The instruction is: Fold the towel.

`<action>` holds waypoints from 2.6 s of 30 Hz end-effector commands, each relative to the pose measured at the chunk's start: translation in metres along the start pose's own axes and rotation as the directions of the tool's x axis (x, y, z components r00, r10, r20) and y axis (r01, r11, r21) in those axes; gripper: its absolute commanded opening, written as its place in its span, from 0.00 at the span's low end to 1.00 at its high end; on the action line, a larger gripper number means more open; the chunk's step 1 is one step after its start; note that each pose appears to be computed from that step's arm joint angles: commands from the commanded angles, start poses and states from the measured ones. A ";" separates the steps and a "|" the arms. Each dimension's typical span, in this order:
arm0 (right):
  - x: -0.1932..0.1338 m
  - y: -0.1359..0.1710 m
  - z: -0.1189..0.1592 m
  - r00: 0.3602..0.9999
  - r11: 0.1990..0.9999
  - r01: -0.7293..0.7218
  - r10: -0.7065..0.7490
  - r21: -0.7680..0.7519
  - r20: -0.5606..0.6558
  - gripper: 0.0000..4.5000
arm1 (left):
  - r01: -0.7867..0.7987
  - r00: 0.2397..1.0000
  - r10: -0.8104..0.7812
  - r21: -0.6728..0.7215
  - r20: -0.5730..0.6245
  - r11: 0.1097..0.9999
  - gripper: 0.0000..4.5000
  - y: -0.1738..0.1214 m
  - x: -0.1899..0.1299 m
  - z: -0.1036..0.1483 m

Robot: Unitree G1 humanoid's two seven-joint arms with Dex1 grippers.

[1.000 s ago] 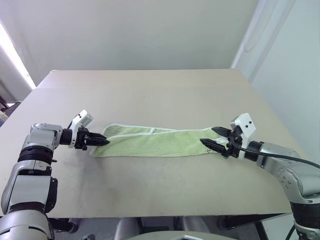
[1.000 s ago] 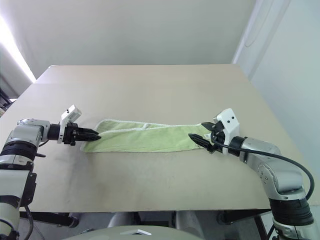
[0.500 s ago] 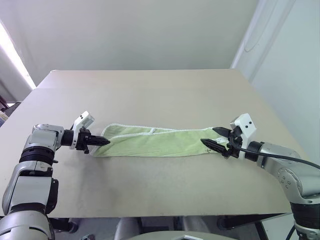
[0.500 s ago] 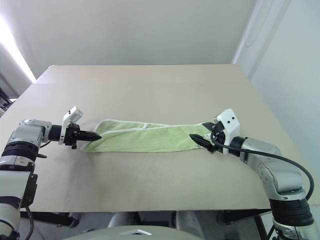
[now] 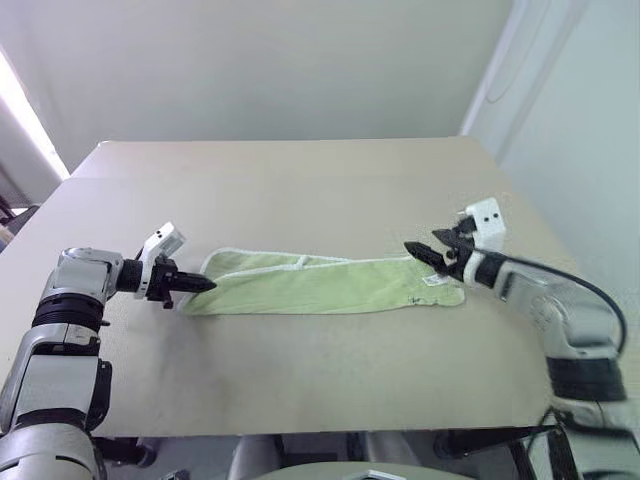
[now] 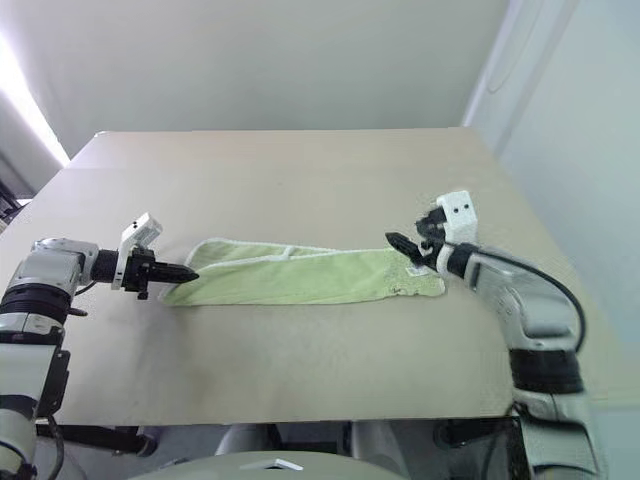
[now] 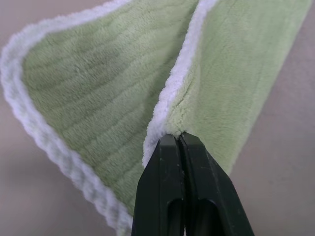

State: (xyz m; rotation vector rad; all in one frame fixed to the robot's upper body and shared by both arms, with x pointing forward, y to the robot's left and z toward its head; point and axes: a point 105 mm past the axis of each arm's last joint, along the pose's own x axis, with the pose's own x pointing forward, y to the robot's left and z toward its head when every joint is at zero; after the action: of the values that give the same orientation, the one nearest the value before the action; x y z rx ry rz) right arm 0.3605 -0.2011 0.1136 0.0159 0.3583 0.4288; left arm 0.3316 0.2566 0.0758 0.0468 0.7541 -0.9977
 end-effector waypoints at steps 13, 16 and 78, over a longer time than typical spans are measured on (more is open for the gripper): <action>0.031 -0.035 -0.044 0.966 0.989 0.134 -0.119 0.053 -0.229 0.85 | -0.032 0.999 0.032 0.058 0.001 0.998 0.01 0.001 -0.002 0.005; 0.027 -0.031 -0.041 0.973 0.993 0.106 -0.091 0.056 -0.214 0.85 | -0.040 0.999 0.040 0.058 0.000 0.997 0.01 0.001 -0.002 0.003; -0.040 -0.035 0.103 0.864 0.973 0.112 0.006 -0.203 0.503 0.01 | -0.585 0.754 0.402 0.253 0.520 0.770 0.00 0.033 -0.049 0.174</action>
State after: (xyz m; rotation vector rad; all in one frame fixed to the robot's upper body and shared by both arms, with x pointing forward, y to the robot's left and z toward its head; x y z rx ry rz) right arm 0.3938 -0.2419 0.2000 -0.0645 -0.1490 0.3366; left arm 0.4460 0.2345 0.2201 0.3019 0.0741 -0.5641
